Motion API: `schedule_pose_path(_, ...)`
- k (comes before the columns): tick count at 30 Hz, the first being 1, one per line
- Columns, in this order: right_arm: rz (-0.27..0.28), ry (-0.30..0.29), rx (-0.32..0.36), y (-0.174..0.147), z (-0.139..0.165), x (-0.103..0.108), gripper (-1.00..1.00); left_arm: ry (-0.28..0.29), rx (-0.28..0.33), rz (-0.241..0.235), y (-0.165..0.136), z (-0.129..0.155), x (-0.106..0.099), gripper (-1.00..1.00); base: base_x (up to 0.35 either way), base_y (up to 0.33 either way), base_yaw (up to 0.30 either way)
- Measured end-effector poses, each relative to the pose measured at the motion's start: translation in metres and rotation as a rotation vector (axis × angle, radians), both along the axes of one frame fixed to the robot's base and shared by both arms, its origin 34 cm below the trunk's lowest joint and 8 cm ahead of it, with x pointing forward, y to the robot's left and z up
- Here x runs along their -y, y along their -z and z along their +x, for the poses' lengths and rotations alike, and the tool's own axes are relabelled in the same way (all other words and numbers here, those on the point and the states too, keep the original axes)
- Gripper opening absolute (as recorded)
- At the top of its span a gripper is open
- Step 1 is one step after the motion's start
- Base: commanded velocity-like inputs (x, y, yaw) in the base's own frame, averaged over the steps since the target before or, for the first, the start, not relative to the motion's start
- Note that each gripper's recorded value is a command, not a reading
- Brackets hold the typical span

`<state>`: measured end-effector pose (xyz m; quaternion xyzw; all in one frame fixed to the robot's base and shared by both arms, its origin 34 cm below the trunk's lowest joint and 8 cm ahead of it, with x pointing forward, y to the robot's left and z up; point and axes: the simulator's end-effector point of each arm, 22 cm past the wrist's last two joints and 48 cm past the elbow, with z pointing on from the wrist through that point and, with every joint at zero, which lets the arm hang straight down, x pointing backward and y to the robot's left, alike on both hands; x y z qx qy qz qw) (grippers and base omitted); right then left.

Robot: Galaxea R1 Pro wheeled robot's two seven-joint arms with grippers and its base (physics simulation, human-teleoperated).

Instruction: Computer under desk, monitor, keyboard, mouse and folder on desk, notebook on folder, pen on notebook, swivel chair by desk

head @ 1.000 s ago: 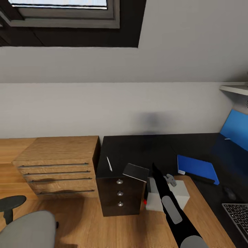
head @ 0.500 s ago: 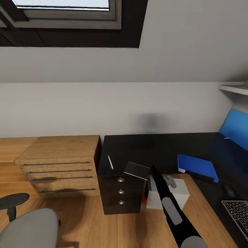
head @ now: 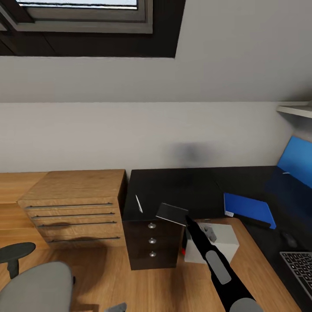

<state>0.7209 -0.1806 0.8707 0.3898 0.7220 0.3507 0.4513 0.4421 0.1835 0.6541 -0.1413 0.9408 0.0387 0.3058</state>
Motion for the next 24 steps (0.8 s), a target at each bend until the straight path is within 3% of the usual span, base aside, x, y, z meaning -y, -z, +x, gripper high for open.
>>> schedule_pose_path(5,0.104,-0.073,-0.095,0.021,-0.01,-0.01,1.0,0.027,-0.011,-0.054,-0.006,0.017,0.022,1.0,0.0,0.0,0.0)
schedule_pose_path(10,0.205,-0.092,-0.199,0.04,-0.02,-0.015,1.0,0.043,-0.01,-0.131,-0.026,0.048,0.041,1.0,0.0,0.0,0.0)
schedule_pose_path(12,0.229,-0.081,-0.245,0.049,-0.024,-0.014,1.0,0.046,-0.021,-0.16,-0.037,0.061,0.046,1.0,0.0,0.0,0.0)
schedule_pose_path(16,0.24,-0.07,-0.281,0.059,-0.027,-0.009,1.0,0.049,-0.043,-0.171,-0.054,0.076,0.053,1.0,0.0,0.0,0.0)
schedule_pose_path(19,0.243,-0.045,-0.286,0.064,-0.026,0.009,1.0,0.039,-0.005,-0.186,-0.08,0.096,0.062,1.0,0.0,0.0,0.0)
schedule_pose_path(20,0.314,0.027,-0.251,0.058,-0.019,0.041,1.0,0.032,0.04,-0.192,-0.112,0.115,0.067,1.0,0.0,0.0,0.0)
schedule_pose_path(24,0.356,0.078,-0.25,0.07,-0.021,0.059,1.0,0.033,0.077,-0.198,-0.136,0.129,0.07,1.0,0.0,0.0,0.0)
